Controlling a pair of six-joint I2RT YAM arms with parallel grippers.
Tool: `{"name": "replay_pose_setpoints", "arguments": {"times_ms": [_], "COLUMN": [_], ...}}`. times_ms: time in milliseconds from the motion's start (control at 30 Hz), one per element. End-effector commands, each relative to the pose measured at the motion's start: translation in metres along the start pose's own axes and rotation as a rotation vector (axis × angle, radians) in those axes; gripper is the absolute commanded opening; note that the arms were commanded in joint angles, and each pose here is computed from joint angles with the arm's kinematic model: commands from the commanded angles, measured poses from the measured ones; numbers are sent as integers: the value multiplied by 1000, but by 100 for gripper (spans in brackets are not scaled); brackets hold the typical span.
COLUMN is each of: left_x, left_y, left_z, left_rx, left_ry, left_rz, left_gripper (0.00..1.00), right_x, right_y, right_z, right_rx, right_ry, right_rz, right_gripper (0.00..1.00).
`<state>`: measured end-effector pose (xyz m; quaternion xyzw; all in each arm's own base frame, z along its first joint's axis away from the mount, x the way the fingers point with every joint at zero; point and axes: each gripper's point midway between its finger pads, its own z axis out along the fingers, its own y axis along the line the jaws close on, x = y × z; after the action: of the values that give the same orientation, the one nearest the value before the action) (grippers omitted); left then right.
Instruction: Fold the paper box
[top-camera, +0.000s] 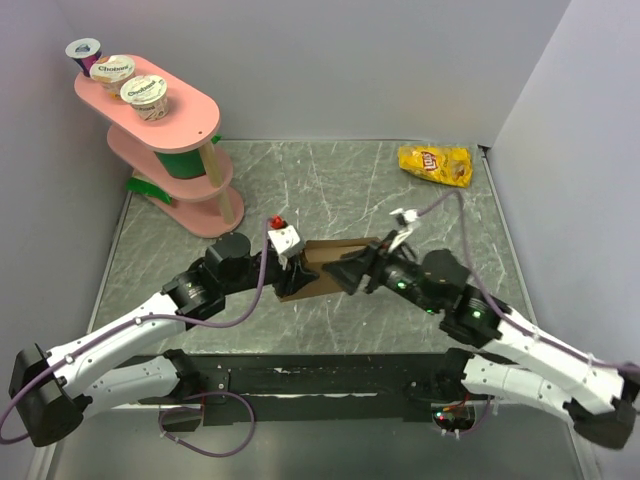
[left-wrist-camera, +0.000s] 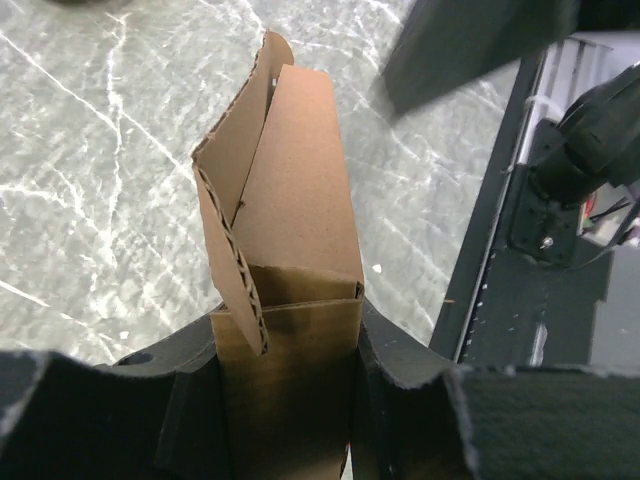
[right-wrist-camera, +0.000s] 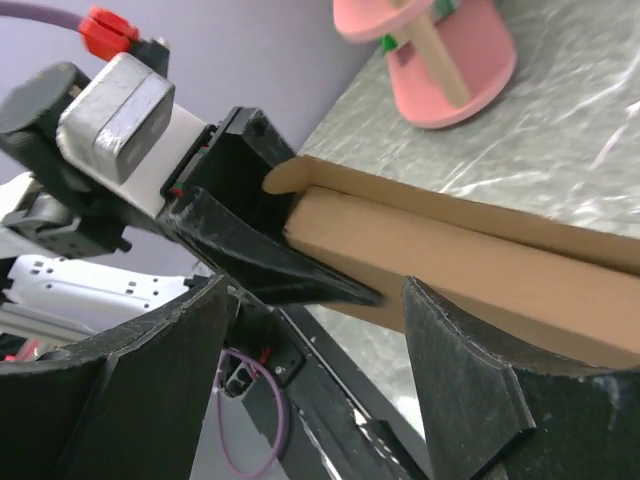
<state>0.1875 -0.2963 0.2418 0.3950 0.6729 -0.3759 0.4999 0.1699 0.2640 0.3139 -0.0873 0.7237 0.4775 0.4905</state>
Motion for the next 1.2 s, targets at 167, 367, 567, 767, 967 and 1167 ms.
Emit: {"name": "replay_pose_setpoints", "arguments": {"times_ms": [167, 367, 567, 767, 967, 1167], "left_x": [-5, 3, 3, 1, 13, 21], "left_y": [3, 0, 0, 5, 13, 7], "left_z": [2, 5, 7, 6, 3, 2], "left_rx": [-54, -54, -70, -126, -231, -257], "left_ry": [-30, -3, 4, -1, 52, 88], "left_rz": [123, 143, 135, 147, 195, 255], "left_gripper": [22, 22, 21, 20, 20, 20], "right_x": [-26, -37, -17, -1, 17, 28], "right_y": [18, 18, 20, 19, 15, 5], "right_z": [42, 40, 56, 64, 69, 73], "right_rx": [14, 15, 23, 35, 59, 106], "right_ry": [-155, -216, -115, -66, -9, 19], "right_rz": [93, 123, 134, 151, 188, 210], "right_gripper": [77, 78, 77, 75, 74, 64]}}
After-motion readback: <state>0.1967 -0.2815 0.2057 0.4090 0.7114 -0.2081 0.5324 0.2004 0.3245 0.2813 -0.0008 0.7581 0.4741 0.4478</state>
